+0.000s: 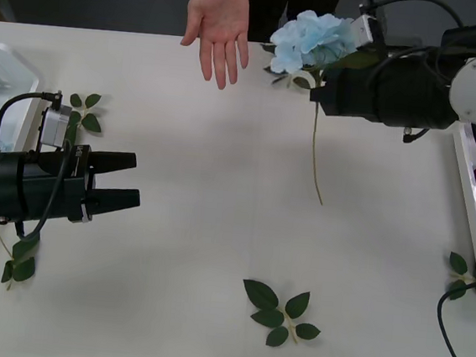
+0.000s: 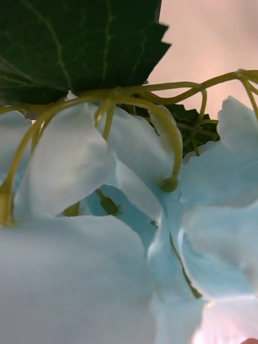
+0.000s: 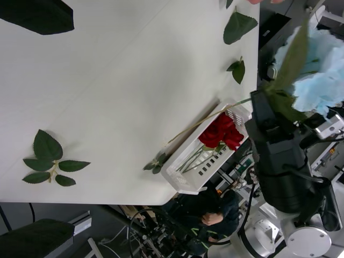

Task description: Place the red flowers into the right box and the blue flowers into the left box. If a person shows an open palm, hand one flower to the person first, then continue sorting.

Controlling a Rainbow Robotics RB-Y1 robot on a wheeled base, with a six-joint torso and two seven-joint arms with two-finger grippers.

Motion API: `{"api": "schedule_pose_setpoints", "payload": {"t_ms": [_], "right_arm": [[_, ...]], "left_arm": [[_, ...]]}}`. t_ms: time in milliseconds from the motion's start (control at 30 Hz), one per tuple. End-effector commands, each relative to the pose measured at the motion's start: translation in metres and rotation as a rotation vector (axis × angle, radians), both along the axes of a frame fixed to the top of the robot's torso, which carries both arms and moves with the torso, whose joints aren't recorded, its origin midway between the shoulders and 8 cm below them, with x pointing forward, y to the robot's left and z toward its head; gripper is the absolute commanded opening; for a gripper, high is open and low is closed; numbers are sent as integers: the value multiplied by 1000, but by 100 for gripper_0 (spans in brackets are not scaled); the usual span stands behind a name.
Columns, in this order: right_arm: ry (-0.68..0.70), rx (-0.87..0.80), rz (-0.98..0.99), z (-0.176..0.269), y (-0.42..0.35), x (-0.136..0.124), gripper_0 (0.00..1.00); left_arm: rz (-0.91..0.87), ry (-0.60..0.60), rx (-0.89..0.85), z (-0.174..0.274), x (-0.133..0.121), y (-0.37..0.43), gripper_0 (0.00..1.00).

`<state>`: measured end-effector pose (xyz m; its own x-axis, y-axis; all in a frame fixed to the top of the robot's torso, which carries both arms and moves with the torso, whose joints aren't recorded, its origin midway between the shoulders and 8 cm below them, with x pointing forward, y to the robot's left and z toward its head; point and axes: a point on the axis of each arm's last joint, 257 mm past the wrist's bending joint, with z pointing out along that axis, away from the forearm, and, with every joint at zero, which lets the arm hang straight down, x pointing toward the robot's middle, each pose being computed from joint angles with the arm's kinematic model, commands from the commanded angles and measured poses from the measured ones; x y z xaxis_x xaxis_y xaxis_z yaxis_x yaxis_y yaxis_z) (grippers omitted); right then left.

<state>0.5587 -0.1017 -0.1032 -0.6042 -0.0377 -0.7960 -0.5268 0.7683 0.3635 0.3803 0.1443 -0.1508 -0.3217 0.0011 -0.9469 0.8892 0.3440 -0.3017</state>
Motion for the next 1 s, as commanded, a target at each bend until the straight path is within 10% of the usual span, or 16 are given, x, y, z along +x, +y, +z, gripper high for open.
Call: {"api": "schedule_pose_setpoints", "payload": {"t_ms": [33, 500, 1000], "right_arm": [[-330, 97, -51, 126, -14, 33, 0], [-901, 287, -2, 347, 54, 17, 0], [-1065, 224, 22, 377, 100, 23, 0]], "left_arm": [[10, -15, -17, 3, 1, -2, 100], [12, -16, -17, 3, 1, -1, 100], [12, -16, -17, 3, 1, -1, 100]]}}
